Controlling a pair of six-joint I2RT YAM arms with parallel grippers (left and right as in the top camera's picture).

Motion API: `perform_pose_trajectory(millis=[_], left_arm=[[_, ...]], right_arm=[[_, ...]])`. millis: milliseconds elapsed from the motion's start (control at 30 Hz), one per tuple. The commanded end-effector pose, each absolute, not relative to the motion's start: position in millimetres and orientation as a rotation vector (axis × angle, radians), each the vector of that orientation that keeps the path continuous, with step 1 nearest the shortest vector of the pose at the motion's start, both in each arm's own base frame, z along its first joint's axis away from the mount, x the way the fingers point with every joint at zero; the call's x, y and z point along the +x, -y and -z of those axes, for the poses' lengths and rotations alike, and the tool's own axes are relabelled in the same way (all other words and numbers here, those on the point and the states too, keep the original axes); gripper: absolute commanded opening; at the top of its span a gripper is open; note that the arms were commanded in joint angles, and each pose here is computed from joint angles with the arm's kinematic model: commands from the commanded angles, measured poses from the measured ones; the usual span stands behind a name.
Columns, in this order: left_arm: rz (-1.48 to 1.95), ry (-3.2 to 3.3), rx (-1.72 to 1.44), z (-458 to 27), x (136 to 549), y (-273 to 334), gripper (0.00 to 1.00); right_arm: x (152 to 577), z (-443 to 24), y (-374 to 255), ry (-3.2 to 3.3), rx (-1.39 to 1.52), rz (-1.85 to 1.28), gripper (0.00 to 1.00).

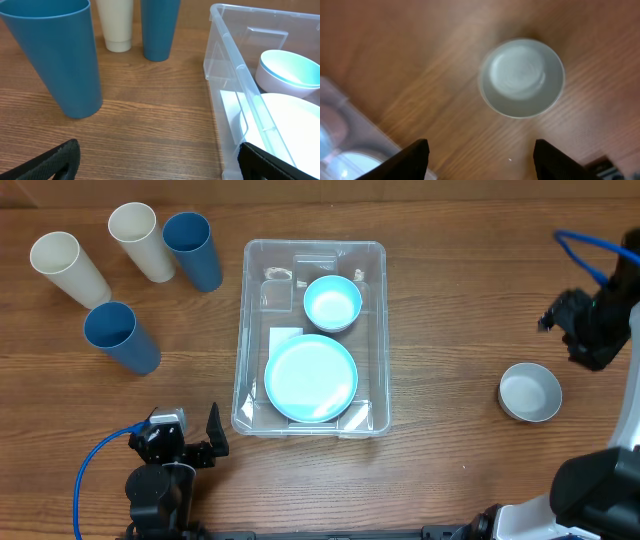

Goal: Pack container
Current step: 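Move the right gripper to the grey bowl and grasp its rim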

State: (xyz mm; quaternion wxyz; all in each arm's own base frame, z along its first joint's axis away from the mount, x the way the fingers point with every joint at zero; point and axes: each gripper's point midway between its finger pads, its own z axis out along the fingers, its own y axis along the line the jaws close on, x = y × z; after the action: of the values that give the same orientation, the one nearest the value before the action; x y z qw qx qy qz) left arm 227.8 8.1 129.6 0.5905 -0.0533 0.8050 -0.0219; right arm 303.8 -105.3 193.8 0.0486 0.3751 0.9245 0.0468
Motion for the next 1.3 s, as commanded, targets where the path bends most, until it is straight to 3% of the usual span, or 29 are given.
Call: perform_pose_trajectory(millis=[0,200,567,600,633,733,900,1000,1267], left_arm=[[0.037,-1.869,-0.099,-130,228,-7,1.0],[0.037,-1.869,-0.099,-130,228,-7,1.0],[0.037,-1.869,-0.099,-130,228,-7,1.0],[0.037,-1.869,-0.099,-130,228,-7,1.0],[0.037,-1.869,-0.099,-130,228,-7,1.0],[0.037,-1.869,-0.099,-130,228,-7,1.0],[0.037,-1.869,-0.099,-130,228,-7,1.0],[0.037,-1.869,-0.099,-130,228,-7,1.0],[0.037,-1.869,-0.099,-130,228,-7,1.0]], right_arm=[[287,-147,108,-2.82,1.277,-0.213,0.69],[268,-75,109,-2.8,1.431,-0.24,0.68],[235,-54,137,-2.713,1.687,-0.098,0.64],[235,-53,138,-2.711,1.685,-0.092,0.61],[235,-50,138,-2.706,1.682,-0.092,0.5],[232,-38,136,-2.705,1.679,-0.093,0.33],[233,-28,137,-2.695,1.656,-0.091,0.19],[240,-28,141,-2.668,1.637,-0.09,0.04],[300,-62,143,-2.588,1.409,-0.217,0.04]])
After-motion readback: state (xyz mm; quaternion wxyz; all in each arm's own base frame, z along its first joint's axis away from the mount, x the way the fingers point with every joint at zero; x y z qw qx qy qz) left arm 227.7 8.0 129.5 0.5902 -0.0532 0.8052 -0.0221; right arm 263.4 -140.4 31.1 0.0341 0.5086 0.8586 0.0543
